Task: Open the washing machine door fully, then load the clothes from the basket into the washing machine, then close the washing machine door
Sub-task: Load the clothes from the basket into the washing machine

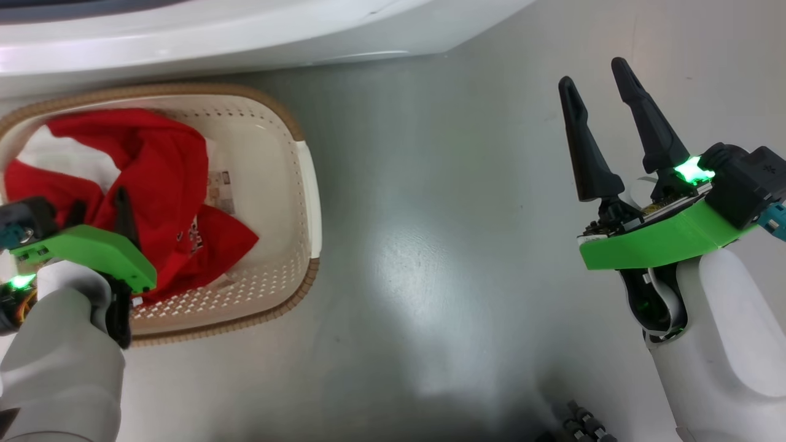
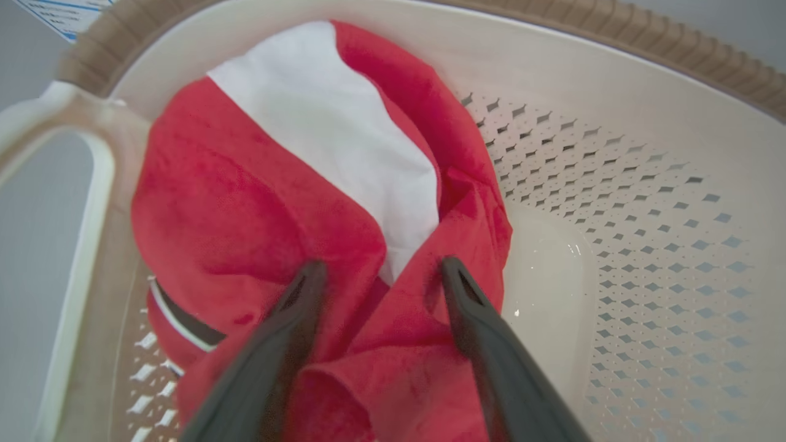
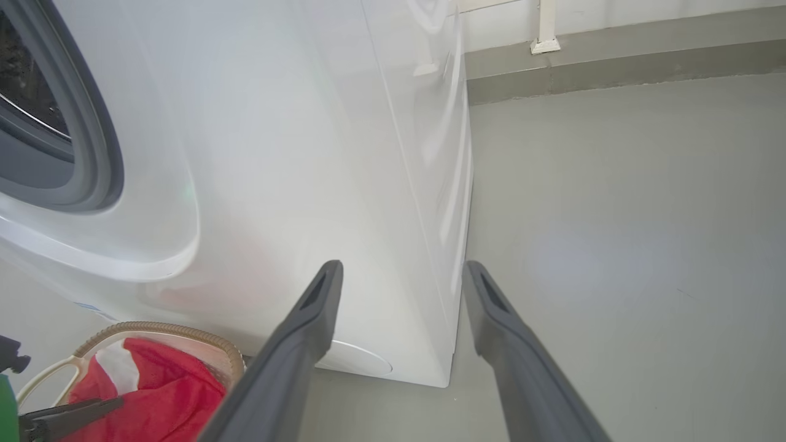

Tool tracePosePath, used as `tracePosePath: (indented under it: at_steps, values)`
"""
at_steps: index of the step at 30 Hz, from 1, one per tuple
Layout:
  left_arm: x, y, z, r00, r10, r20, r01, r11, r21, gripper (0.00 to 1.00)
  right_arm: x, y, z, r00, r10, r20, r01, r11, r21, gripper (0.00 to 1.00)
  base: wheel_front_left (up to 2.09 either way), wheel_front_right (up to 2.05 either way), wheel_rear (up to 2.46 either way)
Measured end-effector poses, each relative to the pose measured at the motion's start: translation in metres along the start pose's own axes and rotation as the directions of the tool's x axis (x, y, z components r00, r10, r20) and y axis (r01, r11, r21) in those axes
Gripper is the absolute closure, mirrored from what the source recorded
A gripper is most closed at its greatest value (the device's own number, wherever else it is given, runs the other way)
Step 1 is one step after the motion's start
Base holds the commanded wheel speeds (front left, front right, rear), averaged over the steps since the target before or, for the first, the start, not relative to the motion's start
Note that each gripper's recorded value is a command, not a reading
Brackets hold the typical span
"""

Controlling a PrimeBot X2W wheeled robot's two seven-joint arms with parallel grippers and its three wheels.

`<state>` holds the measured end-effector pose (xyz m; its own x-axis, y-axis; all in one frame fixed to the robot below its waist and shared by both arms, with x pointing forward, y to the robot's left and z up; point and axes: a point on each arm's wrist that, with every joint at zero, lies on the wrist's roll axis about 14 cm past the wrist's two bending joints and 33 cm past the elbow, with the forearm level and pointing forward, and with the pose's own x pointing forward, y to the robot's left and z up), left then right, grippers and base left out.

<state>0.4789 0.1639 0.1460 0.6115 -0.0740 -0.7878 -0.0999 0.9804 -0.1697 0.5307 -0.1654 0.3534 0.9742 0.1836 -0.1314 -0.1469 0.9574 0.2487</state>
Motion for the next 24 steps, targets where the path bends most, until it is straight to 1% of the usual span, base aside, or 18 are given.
tracePosePath:
  at_steps: [11, 18, 19, 20, 21, 22, 23, 24]
  values:
    - [0.019, 0.011, -0.011, 0.997, 0.055, -0.055, -0.053, 0.998, 0.037, 0.0, -0.005, -0.014, -0.013, 0.999, -0.038, -0.031, 0.038, 0.999, -0.008, 0.0, 0.0, 0.0, 0.0]
    - [0.025, 0.011, -0.023, 0.993, 0.062, -0.1, -0.058, 0.997, 0.042, 0.0, -0.007, -0.019, -0.018, 0.998, -0.055, -0.042, 0.055, 0.998, -0.008, 0.0, 0.0, 0.0, 0.0]
    - [0.025, 0.011, -0.024, 0.992, 0.066, -0.105, -0.062, 0.997, 0.039, 0.18, -0.007, -0.019, -0.018, 0.998, -0.056, -0.042, 0.056, 0.998, -0.007, 0.0, 0.0, 0.0, 0.0]
    - [0.025, 0.011, -0.025, 0.992, 0.066, -0.108, -0.062, 0.997, 0.037, 0.48, -0.007, -0.019, -0.018, 0.998, -0.056, -0.042, 0.056, 0.998, -0.006, 0.0, 0.0, 0.0, 0.0]
    - [0.025, 0.011, -0.025, 0.992, 0.066, -0.109, -0.062, 0.997, 0.038, 0.63, -0.007, -0.019, -0.018, 0.998, -0.057, -0.041, 0.056, 0.998, -0.006, 0.0, 0.0, 0.0, 0.0]
    - [0.025, 0.011, -0.025, 0.992, 0.066, -0.108, -0.062, 0.997, 0.039, 0.97, -0.007, -0.019, -0.018, 0.998, -0.057, -0.04, 0.056, 0.998, -0.006, 0.0, 0.0, 0.0, 0.0]
    - [0.025, 0.011, -0.024, 0.992, 0.065, -0.108, -0.062, 0.997, 0.038, 1.0, -0.007, -0.019, -0.017, 0.998, -0.056, -0.039, 0.056, 0.998, -0.005, 0.0, 0.0, 0.0, 0.0]
    - [0.024, 0.011, -0.024, 0.992, 0.065, -0.107, -0.061, 0.997, 0.038, 1.0, -0.007, -0.018, -0.017, 0.998, -0.056, -0.038, 0.056, 0.998, -0.005, 0.0, 0.0, 0.0, 0.0]
